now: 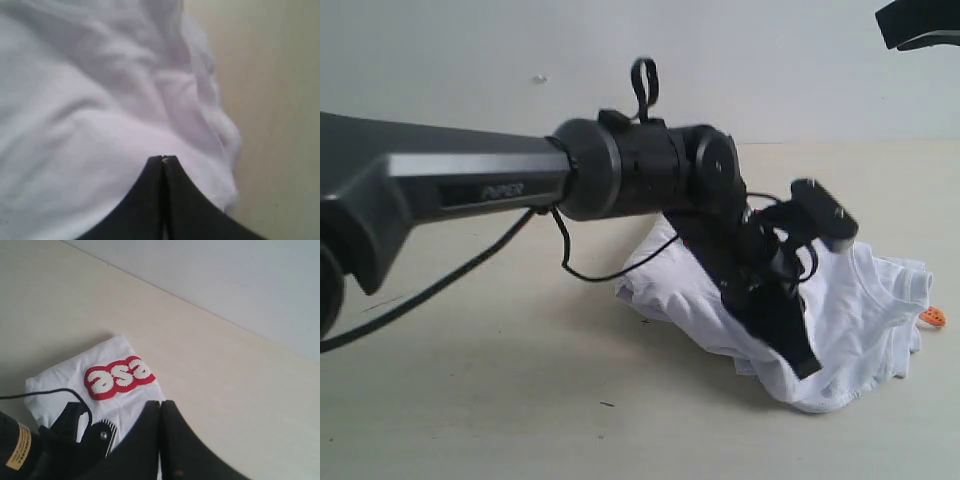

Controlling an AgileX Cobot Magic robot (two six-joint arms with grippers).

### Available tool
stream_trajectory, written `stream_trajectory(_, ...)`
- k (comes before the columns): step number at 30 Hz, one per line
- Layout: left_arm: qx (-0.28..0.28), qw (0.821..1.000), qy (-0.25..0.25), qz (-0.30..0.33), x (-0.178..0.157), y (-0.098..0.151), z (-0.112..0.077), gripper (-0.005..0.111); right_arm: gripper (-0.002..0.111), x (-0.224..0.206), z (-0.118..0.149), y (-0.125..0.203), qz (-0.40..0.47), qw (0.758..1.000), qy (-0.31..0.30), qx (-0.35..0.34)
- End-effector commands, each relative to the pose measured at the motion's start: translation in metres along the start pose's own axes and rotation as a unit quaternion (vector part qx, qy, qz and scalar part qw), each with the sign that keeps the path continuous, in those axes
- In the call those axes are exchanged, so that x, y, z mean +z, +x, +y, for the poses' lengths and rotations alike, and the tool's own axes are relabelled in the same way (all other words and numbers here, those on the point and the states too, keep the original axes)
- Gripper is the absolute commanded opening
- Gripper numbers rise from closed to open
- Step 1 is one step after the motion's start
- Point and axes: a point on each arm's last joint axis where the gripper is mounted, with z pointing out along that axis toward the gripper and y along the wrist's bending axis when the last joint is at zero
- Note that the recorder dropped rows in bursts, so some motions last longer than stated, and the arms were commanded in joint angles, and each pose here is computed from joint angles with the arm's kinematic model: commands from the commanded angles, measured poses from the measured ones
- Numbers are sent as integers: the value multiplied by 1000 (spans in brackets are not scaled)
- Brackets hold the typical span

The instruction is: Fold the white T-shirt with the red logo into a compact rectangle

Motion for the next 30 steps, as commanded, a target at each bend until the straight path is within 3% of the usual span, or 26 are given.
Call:
stream_trajectory(1,-16,998,6,59,13,17,5,0,0,-1,-1,-2,-10,1000,3,-1)
stream_trajectory(7,-18,997,18,74,8,18,1,0,0,-1,-1,-2,-11,1000,3,-1)
stream_trajectory(11,-4,1000,6,29,-29,-3,-7,0,0,-1,-1,-2,-11,1000,3,-1)
stream_trajectory(13,14,999,-23,-25,-68,-21,-10,0,0,-1,-1,-2,-11,1000,3,-1)
stream_trajectory(15,19,993,-72,-90,-99,-34,-1,0,0,-1,-1,-1,-5,1000,2,-1)
stream_trajectory(16,0,988,-102,-118,-109,-33,16,0,0,-1,0,0,4,1000,0,-1)
stream_trajectory(18,-60,986,-90,-124,-108,-21,41,0,0,-1,0,2,10,1000,-1,-1)
stream_trajectory(20,-112,988,-51,-94,-92,1,62,0,0,3,0,2,16,1000,-2,-1)
stream_trajectory(23,-136,989,-38,-46,-60,26,80,0,0,20,0,5,50,999,-9,-2)
stream_trajectory(30,-132,991,-29,0,-54,47,94,0,0,85,2,23,161,986,-32,-7)
